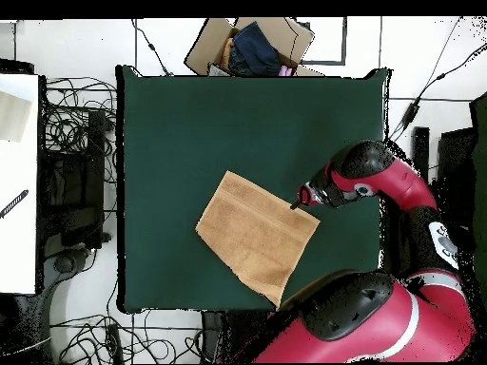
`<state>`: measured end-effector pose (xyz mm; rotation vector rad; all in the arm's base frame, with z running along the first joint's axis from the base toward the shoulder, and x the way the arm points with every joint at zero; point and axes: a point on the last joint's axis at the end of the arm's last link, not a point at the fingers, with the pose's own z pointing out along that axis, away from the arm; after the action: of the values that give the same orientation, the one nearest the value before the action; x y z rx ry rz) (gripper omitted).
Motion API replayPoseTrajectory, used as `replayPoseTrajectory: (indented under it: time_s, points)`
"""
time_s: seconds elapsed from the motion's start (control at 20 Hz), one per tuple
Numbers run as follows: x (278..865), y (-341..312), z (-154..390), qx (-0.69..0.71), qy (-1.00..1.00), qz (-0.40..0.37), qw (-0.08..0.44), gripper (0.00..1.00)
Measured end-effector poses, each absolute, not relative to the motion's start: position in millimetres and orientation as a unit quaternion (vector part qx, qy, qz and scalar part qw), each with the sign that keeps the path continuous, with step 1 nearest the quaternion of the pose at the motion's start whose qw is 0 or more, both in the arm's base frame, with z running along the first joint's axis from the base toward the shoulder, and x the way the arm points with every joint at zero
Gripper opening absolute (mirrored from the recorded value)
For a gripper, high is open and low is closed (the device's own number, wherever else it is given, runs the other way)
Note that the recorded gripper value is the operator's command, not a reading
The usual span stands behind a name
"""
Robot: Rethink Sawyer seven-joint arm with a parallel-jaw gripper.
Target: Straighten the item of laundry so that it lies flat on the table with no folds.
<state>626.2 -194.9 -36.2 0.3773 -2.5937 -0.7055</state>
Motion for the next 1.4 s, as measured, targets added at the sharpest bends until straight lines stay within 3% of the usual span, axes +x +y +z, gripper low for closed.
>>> replayPoseTrajectory:
  time_s: [1.4]
  points:
    - [610,-216,-43,0.136,-0.935,-0.241,0.223,1.00]
